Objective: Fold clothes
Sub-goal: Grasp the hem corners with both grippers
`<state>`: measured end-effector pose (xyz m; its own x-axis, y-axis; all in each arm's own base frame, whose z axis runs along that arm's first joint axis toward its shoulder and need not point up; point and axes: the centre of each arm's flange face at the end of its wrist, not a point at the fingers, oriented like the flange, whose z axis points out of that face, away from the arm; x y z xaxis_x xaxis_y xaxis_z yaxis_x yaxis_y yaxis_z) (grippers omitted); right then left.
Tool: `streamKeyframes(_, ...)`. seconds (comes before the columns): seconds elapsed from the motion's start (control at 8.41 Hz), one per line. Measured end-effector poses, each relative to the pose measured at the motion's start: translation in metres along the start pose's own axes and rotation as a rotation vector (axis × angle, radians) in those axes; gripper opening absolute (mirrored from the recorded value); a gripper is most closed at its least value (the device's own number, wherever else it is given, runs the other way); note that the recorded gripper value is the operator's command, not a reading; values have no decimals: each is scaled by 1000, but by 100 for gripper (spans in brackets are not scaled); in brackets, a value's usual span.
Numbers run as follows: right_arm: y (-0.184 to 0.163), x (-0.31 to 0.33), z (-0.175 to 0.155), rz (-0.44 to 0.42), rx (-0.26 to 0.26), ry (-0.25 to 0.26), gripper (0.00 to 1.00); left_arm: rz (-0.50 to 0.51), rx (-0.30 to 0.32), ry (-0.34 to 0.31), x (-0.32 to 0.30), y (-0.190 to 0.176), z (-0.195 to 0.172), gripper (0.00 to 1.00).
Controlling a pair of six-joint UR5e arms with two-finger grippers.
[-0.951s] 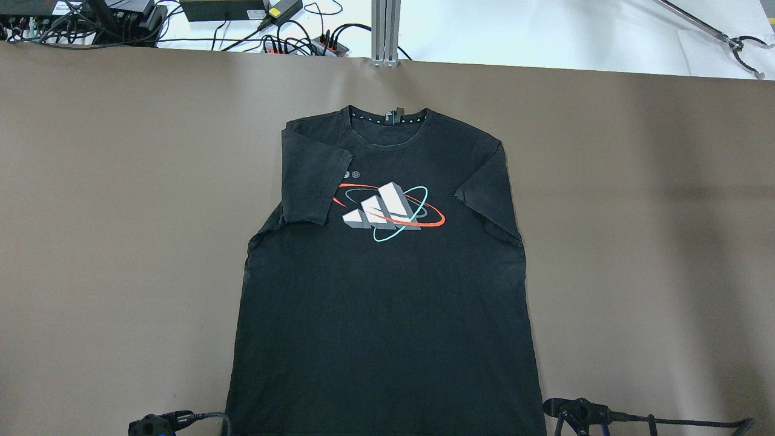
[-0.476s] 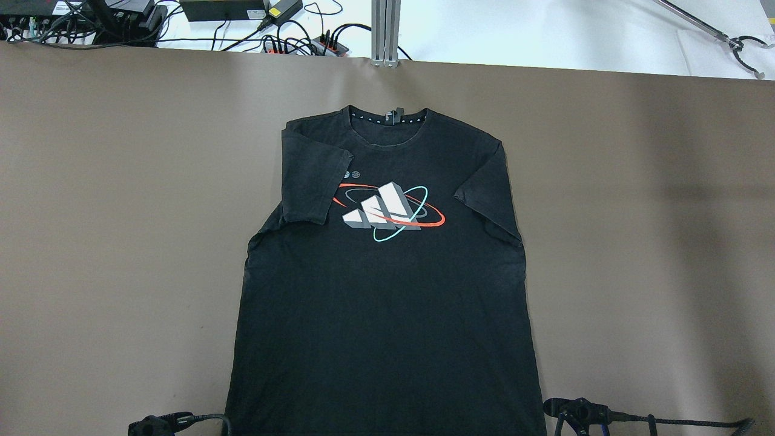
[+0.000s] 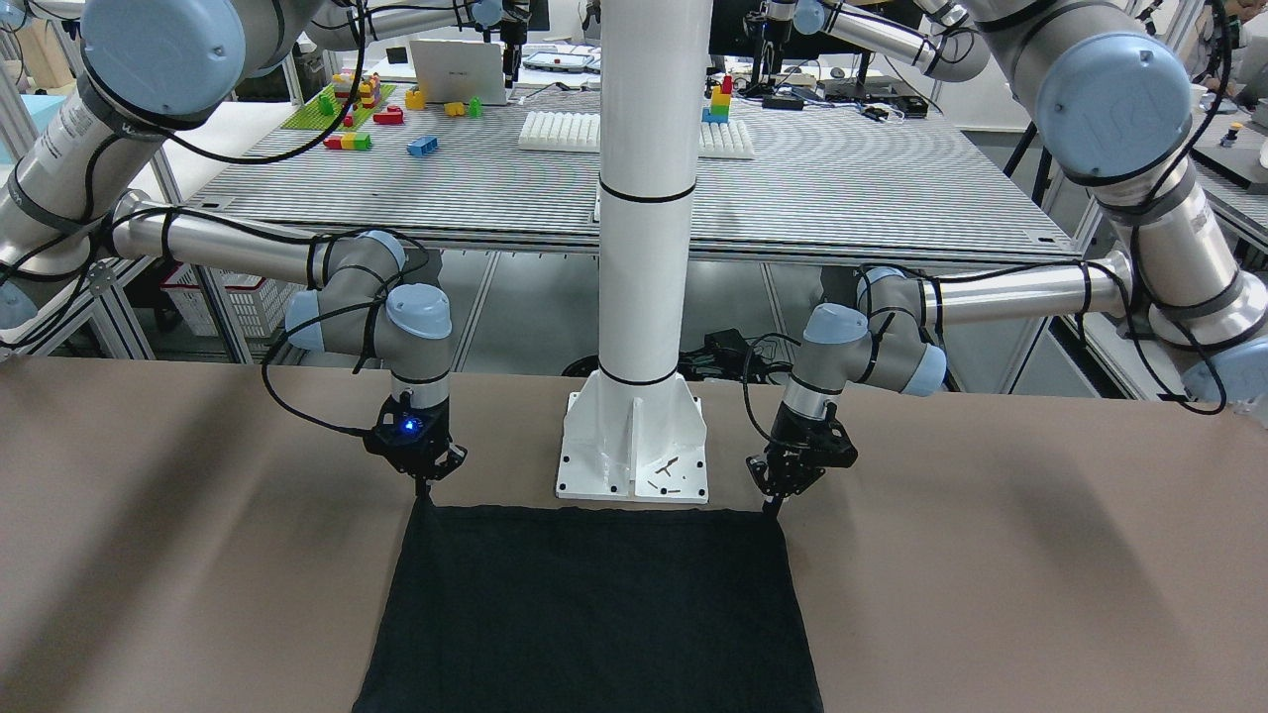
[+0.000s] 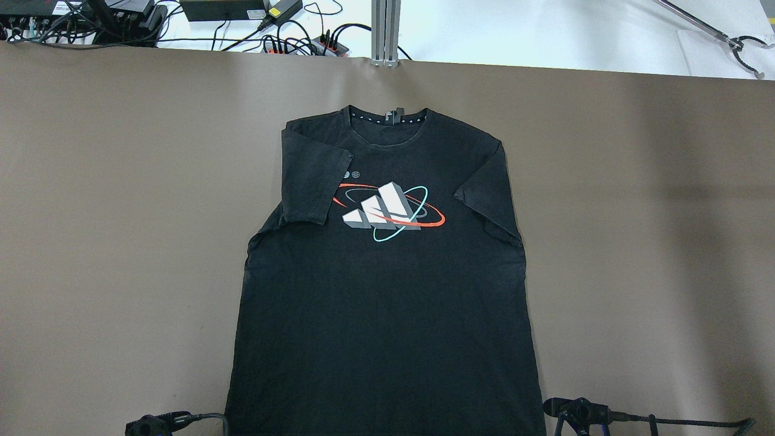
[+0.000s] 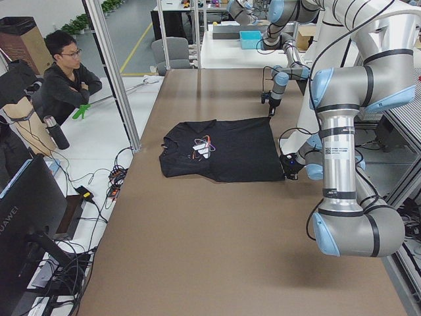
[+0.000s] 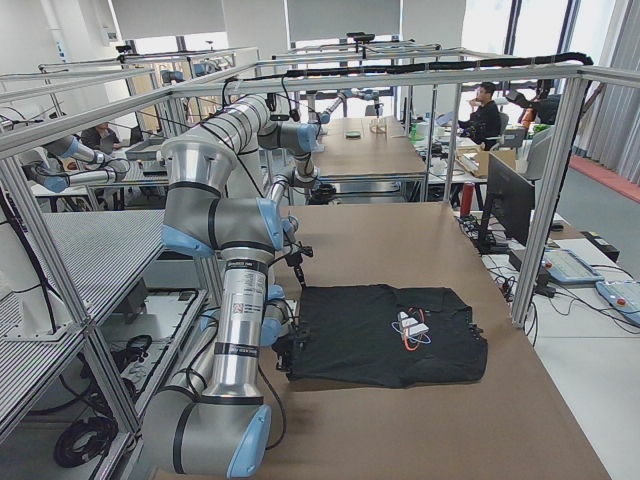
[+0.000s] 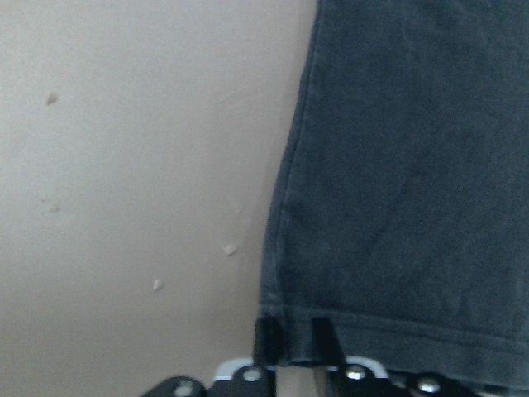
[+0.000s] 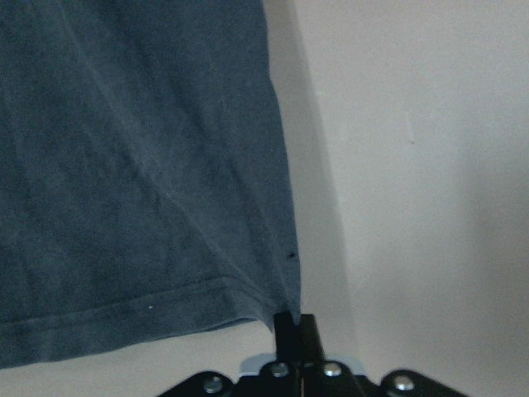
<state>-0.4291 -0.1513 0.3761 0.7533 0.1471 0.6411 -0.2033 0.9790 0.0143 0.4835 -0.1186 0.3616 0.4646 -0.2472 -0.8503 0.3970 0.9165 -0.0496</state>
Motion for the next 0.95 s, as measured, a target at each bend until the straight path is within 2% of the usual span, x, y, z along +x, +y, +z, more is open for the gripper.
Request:
streamKeyframes(0.24, -2, -1, -16, 7, -6, -26, 0, -10, -27, 17, 0, -11, -27, 0)
streamKeyframes(0.36, -4, -1, -30, 13, -15, -48, 0, -16, -44, 29, -1, -18, -46, 4)
streamKeyframes(0.48, -6, -1, -43, 17, -22, -65, 0, -19, -56, 36, -1, -24, -59, 27)
streamKeyframes(0.59, -6, -1, -47, 18, -26, -71, 0, -12, -53, 21, -7, -24, -56, 60)
streamKeyframes(0.95, -6, -1, -43, 17, -26, -64, 0, 10, -35, -21, -15, -8, -18, 59)
